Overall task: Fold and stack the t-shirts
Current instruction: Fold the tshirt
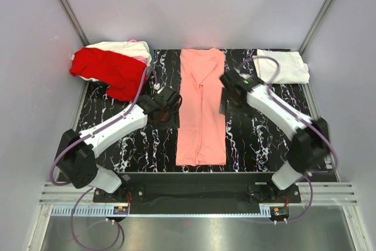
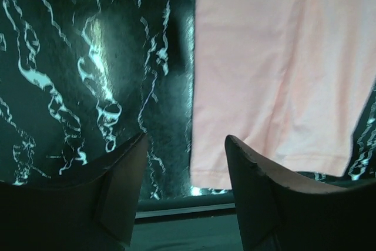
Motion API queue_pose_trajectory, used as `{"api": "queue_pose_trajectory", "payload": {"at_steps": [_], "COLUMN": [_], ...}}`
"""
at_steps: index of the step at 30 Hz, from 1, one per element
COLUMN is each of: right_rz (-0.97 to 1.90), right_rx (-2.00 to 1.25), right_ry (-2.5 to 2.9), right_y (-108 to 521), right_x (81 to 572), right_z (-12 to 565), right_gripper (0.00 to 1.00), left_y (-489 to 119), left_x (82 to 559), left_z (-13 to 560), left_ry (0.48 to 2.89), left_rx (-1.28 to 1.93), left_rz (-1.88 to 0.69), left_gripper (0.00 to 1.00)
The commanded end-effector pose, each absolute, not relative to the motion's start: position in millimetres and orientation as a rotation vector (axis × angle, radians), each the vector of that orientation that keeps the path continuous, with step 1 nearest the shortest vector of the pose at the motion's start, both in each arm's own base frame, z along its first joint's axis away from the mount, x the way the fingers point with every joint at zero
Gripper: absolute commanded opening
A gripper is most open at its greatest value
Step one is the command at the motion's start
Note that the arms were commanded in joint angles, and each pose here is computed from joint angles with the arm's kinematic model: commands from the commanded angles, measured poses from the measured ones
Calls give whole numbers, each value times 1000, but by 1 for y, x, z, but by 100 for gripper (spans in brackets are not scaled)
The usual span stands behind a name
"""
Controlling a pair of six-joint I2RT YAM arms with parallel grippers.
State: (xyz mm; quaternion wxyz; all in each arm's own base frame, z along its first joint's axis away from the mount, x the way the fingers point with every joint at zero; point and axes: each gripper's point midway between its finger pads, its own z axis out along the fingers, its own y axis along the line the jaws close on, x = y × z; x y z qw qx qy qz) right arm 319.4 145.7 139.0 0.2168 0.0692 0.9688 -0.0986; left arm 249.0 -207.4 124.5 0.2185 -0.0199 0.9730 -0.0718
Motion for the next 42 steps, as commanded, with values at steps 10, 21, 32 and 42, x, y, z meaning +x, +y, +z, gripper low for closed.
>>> {"api": "queue_pose_trajectory", "payload": {"at_steps": [10,21,32,42], "right_rz": [691,849,787,710], "right_rx": [569,557,540,542], "right_ry": [2746,2798,2825,2811], "right_y": [165,184,186,188], "right_x": [189,179,178,177], "right_z": [75,42,32,31], "right_gripper": [90,80,80,87], "left_y": [-210,-220,-218,-222], "left_x": [208,184,181,183], "left_z": [63,30,15,12], "left_ry": [2639,2653,2666,2667], "left_rx": [-202,-218,-194,-159], "left_rz": [-442,-574,-556,-538], "left_gripper": [57,56,55,55]}}
